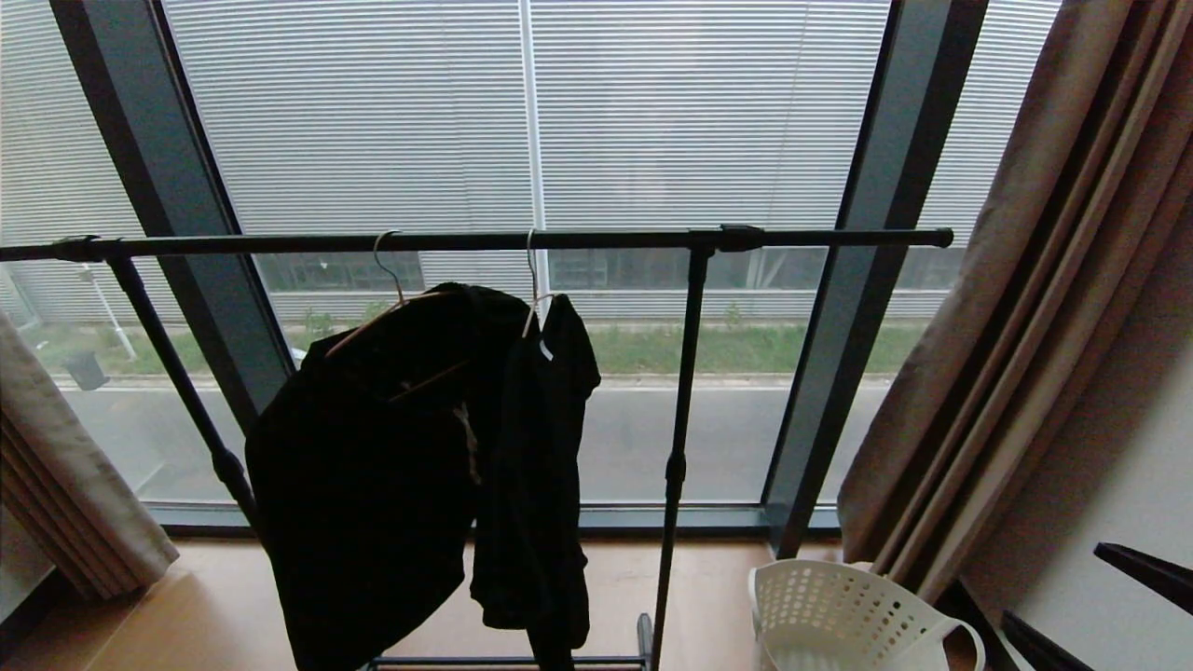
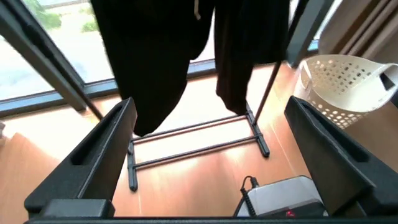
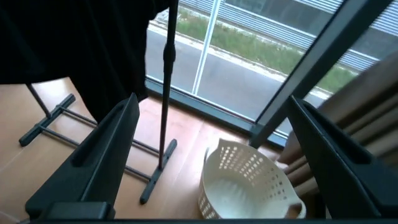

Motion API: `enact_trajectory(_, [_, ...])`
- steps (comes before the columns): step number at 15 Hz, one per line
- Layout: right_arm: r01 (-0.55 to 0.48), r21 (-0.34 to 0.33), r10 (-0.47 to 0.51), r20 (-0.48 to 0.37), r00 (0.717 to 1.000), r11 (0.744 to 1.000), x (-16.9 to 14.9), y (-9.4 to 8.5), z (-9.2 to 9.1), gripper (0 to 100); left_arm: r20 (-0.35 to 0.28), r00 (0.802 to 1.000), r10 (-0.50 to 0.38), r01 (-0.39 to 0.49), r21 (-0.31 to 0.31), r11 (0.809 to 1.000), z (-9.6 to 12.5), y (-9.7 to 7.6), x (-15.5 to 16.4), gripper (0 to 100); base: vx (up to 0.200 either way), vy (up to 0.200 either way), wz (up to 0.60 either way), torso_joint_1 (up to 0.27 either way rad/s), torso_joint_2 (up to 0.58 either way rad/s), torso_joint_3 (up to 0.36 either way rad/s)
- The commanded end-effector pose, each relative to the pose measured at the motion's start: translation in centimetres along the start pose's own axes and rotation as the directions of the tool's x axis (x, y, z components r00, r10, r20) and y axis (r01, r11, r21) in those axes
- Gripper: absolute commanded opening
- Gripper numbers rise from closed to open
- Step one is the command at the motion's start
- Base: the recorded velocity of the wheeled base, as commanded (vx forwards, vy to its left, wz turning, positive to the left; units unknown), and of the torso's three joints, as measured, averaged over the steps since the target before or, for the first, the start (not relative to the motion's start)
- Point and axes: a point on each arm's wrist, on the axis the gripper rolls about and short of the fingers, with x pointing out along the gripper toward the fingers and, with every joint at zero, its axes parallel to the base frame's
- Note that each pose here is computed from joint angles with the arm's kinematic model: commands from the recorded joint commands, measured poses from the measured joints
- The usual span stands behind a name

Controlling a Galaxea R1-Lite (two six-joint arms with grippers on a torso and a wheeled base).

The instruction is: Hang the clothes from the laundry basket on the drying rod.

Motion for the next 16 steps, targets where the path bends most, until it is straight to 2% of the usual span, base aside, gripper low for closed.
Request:
enact_trajectory(1, [0.072,-0.004,-0.071,0.16,0.985,0.997,-5.6,0.6,-2.8,100,0.155,0.985,0.081,-0.084,0.008,0.996,-0.7,-0.4,-1.2,100,0.0,0.0,0.0,0.0,0.0,0.0])
enact_trajectory(3, [0.197,0.007,-0.195,0.182,0.964,0.98,-7.1,1.0,-4.6,100,0.156,0.982,0.101,-0.096,-0.041,0.995,-0.7,-0.3,-1.3,100,0.0,0.0,0.0,0.0,0.0,0.0])
enact_trajectory(5, [0.281,0.022,-0.281,0.179,0.943,0.959,-7.5,1.3,-5.5,100,0.157,0.982,0.105,-0.099,-0.044,0.994,-0.7,-0.3,-1.3,100,0.0,0.0,0.0,0.0,0.0,0.0])
enact_trajectory(6, [0.337,0.038,-0.338,0.184,0.923,0.941,-7.7,1.6,-5.8,100,0.159,0.982,0.106,-0.1,-0.047,0.994,-0.7,-0.3,-1.3,100,0.0,0.0,0.0,0.0,0.0,0.0])
enact_trajectory(7, [0.366,0.043,-0.366,0.222,0.904,0.93,-8.0,1.7,-5.9,100,0.159,0.984,0.085,-0.079,-0.041,0.996,-0.7,-0.3,-1.3,100,0.0,0.0,0.0,0.0,0.0,0.0])
enact_trajectory(8, [0.383,0.048,-0.384,0.219,0.897,0.922,-8.0,1.7,-5.9,100,0.168,0.985,0.04,-0.036,-0.025,0.999,-0.8,-0.2,-1.4,100,0.0,0.0,0.0,0.0,0.0,0.0])
enact_trajectory(9, [0.4,0.058,-0.402,0.215,0.89,0.915,-8.0,1.6,-5.9,100,0.171,0.985,0.032,-0.03,-0.017,0.999,-0.8,-0.2,-1.4,100,0.0,0.0,0.0,0.0,0.0,0.0])
enact_trajectory(10, [0.395,0.059,-0.398,0.216,0.891,0.917,-8.0,1.6,-5.9,100,0.171,0.985,0.032,-0.03,-0.017,0.999,-0.8,-0.2,-1.4,100,0.0,0.0,0.0,0.0,0.0,0.0])
enact_trajectory(11, [0.34,0.045,-0.341,0.227,0.912,0.939,-8.0,1.8,-5.9,100,0.184,0.982,0.039,-0.037,-0.017,0.999,-0.8,-0.2,-1.5,100,0.0,0.0,0.0,0.0,0.0,0.0])
enact_trajectory(12, [0.243,0.041,-0.245,0.244,0.938,0.969,-8.0,2.0,-5.9,100,0.22,0.974,0.059,-0.056,-0.02,0.998,-1.0,-0.3,-1.7,100,0.0,0.0,0.0,0.0,0.0,0.0])
enact_trajectory(13, [0.186,0.076,-0.199,0.236,0.951,0.98,-8.0,2.1,-5.9,100,0.22,0.973,0.067,-0.064,-0.02,0.998,-1.0,-0.3,-1.7,100,0.0,0.0,0.0,0.0,0.0,0.0])
enact_trajectory(16, [0.164,0.078,-0.178,0.243,0.953,0.983,-8.0,2.2,-5.8,100,0.219,0.972,0.08,-0.077,-0.025,0.997,-1.0,-0.3,-1.7,100,0.0,0.0,0.0,0.0,0.0,0.0])
